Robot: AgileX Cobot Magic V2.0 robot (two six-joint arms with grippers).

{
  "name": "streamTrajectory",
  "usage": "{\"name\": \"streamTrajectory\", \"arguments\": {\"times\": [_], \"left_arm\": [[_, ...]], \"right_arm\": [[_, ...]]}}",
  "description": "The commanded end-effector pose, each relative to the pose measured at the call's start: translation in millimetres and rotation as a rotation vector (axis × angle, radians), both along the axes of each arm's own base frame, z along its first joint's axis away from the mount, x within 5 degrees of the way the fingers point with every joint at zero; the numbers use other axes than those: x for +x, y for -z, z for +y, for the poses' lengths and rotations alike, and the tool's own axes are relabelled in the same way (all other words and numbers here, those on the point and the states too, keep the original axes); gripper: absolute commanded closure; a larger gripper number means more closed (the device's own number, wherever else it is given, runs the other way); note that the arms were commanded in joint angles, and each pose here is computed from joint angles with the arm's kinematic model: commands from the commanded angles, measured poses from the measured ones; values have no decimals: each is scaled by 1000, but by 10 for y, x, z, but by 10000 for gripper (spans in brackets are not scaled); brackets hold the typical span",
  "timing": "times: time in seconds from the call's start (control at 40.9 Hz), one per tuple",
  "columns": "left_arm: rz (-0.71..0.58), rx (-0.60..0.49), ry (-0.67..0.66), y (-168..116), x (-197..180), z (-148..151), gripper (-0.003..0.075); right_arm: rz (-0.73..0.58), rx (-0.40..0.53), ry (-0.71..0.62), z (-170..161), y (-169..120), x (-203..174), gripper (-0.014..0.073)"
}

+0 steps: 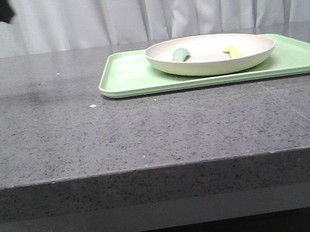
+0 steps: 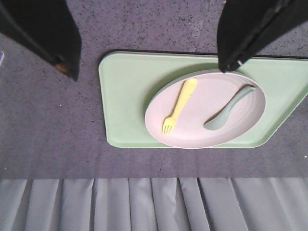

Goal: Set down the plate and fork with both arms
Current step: 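Release the plate and raise the left gripper away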

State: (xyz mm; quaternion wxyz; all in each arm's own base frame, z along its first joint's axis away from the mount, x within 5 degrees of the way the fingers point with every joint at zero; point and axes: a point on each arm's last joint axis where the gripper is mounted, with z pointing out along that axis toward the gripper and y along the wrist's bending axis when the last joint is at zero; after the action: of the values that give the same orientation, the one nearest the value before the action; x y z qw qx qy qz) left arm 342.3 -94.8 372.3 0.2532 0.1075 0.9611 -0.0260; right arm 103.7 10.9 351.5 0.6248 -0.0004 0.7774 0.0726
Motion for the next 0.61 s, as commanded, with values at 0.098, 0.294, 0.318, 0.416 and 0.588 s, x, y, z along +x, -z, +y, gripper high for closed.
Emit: {"name": "streamTrajectory", "arguments": {"times": [0.098, 0.294, 0.318, 0.416, 0.588], "left_arm": [[-269, -64, -121, -235, -524, 493, 738], [-400, -72, -217, -101, -1003, 830, 738], [-427, -75, -218, -117, -1057, 842, 738], [-534, -88, -209, -60, -1309, 858, 738], [-745, -124, -195, 18, -1800, 878, 738]], "right_arm": [[-98, 0, 9, -8, -171, 8, -6], [-98, 0, 9, -8, -171, 8, -6], [-98, 0, 9, -8, -171, 8, -6], [-97, 0, 9, -8, -169, 11, -6], [-57, -2, 11, -4, -122, 134, -6]]}}
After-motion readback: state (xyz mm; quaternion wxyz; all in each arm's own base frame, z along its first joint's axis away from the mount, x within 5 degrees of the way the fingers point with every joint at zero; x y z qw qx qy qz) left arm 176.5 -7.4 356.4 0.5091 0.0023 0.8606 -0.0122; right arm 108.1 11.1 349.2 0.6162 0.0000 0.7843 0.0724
